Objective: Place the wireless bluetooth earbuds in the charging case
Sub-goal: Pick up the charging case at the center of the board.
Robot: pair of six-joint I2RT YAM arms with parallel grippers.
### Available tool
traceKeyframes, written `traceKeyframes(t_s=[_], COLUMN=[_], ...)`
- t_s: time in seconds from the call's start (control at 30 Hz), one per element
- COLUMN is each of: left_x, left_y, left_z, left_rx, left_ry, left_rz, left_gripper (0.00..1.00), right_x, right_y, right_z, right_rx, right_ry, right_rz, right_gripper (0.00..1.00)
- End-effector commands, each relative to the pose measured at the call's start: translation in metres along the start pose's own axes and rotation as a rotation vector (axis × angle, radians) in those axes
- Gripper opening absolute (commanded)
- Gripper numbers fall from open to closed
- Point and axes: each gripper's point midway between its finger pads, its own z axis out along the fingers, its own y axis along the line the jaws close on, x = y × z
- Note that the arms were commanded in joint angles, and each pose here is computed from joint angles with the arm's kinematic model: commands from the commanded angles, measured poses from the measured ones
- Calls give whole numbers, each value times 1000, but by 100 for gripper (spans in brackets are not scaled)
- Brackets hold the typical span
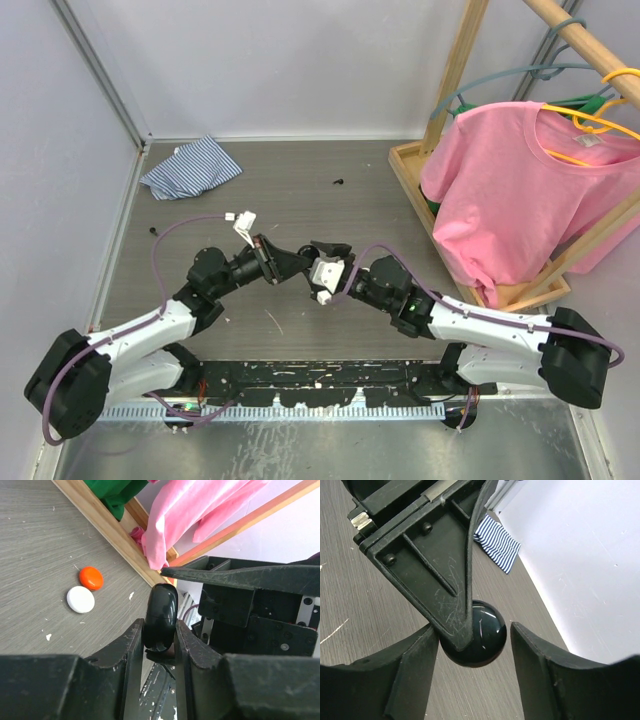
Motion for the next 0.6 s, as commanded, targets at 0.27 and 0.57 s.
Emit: traceKeyframes(t_s=[0.27, 0.57], left_x=[-13, -20], left_y=[9, -2], left_z=[-15, -23], left_rx=[14, 81], left_ry=[-117, -184], left_rz=[414, 636], left_gripper=[10, 5], right_x=[-41, -58], right_y=[-18, -21], right_z=[-23, -33], right_rx=[9, -81], right_ry=[-73, -32], right_rz=[61, 174], right_gripper=[83, 87])
